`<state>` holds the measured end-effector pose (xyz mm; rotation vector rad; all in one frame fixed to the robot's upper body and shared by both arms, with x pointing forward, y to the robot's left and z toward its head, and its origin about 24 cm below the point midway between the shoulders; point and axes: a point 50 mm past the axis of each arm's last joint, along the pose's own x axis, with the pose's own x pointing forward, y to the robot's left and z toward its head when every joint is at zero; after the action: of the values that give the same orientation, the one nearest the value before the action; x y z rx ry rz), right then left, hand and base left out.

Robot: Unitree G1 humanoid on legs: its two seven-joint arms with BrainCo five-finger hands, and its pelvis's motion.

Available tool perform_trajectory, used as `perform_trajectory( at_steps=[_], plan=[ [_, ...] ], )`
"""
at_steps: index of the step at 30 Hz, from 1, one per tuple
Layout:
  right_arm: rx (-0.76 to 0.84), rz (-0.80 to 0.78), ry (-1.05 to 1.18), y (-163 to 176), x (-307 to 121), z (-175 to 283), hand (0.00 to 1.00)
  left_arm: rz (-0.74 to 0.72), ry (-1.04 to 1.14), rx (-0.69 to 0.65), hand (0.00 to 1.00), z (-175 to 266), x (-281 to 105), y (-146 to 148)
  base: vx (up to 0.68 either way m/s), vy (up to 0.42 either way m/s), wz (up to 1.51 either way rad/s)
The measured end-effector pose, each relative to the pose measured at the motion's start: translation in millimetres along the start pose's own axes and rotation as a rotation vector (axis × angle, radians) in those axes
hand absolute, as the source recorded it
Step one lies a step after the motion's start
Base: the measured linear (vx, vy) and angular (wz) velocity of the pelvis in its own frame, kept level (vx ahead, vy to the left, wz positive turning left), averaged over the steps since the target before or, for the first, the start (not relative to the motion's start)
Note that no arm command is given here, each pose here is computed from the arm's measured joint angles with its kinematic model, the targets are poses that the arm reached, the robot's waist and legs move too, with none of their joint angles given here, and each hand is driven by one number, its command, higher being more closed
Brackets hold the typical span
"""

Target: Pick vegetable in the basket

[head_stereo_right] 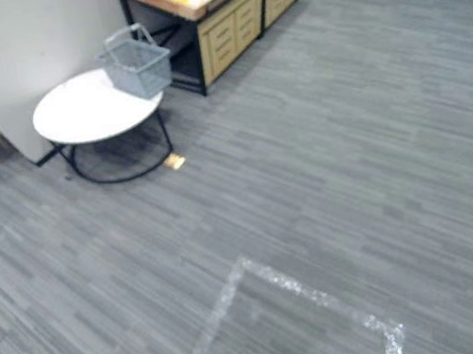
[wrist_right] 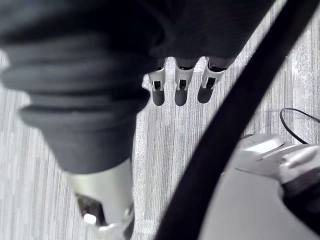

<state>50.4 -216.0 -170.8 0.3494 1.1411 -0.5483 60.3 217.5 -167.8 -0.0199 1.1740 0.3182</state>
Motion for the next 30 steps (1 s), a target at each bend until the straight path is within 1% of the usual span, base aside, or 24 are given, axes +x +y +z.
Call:
perform_trajectory(
  at_steps=[2, 4, 6, 8, 9, 12, 16, 18, 19, 20, 21, 24, 25, 28, 30],
  plan=[
    [0.006, -0.015, 0.013, -5.9, -1.2, -4.2, 0.0, 0.0, -0.015, -0.017, 0.0, 1.8, -0.4, -1.1, -0.08, -0.083, 0.08],
    [0.01, -0.028, 0.026, -11.7, -2.2, -7.0, 0.0, 0.022, -0.027, -0.082, 0.0, 4.0, -0.3, 3.9, -0.03, -0.091, 0.13],
    [0.002, -0.041, 0.034, -17.3, -3.3, -8.8, 0.0, 0.035, -0.032, -0.197, 0.0, 0.7, -2.1, 1.5, 0.04, -0.049, 0.09],
    [-0.016, -0.037, 0.032, -16.9, -2.6, -6.4, 0.0, 0.036, -0.02, -0.225, 0.0, -4.3, -3.4, 0.0, 0.1, 0.026, 0.0],
    [-0.027, -0.031, 0.016, -14.8, -0.9, 0.5, 0.0, 0.036, -0.012, -0.225, 0.0, -7.2, -4.0, -0.3, 0.17, 0.068, -0.2],
    [-0.059, 0.021, -0.047, 5.1, 4.6, 24.5, 0.0, 0.027, 0.01, -0.206, 0.0, -15.5, -6.1, -2.8, 0.18, 0.117, -0.28],
    [-0.168, 0.08, -0.155, 25.2, 6.3, 52.8, 0.0, 0.033, 0.052, -0.221, 0.0, -30.6, -10.3, -7.1, 0.38, 0.275, -0.26],
    [-0.221, 0.105, -0.168, 32.5, 6.6, 58.1, 0.0, 0.021, 0.08, -0.192, 0.0, -38.4, -12.3, -9.6, 0.43, 0.373, -0.34],
    [-0.246, 0.127, -0.167, 37.7, 6.4, 56.8, 0.0, 0.031, 0.108, -0.172, 0.0, -47.5, -14.9, -2.1, 0.55, 0.43, -0.55],
    [-0.259, 0.149, -0.14, 41.8, 5.5, 45.6, 0.0, 0.054, 0.131, -0.148, 0.0, -58.1, -19.0, 8.8, 0.71, 0.442, -0.51],
    [-0.26, 0.169, -0.135, 46.6, 5.0, 42.1, 0.0, 0.07, 0.137, -0.132, 0.0, -59.6, -19.6, 15.5, 0.63, 0.303, -0.17],
    [-0.274, 0.192, -0.1, 48.4, 3.7, 29.6, 0.0, 0.066, 0.069, -0.072, 0.0, -32.9, -10.5, 20.6, 0.65, 0.261, 0.1],
    [-0.232, 0.188, -0.105, 47.9, 3.3, 28.9, 0.0, 0.068, 0.056, -0.054, 0.0, -28.3, -9.2, 22.0, 0.59, 0.26, 0.15],
    [-0.224, 0.166, -0.145, 39.5, 3.3, 37.4, 0.0, 0.041, -0.012, 0.001, 0.0, -5.7, -3.8, 13.6, 0.65, 0.246, 0.16],
    [-0.196, 0.135, -0.143, 30.1, 3.0, 34.7, 0.0, 0.033, -0.083, -0.002, 0.0, 24.0, 2.7, 5.6, 0.46, 0.075, 0.25]
  ],
)
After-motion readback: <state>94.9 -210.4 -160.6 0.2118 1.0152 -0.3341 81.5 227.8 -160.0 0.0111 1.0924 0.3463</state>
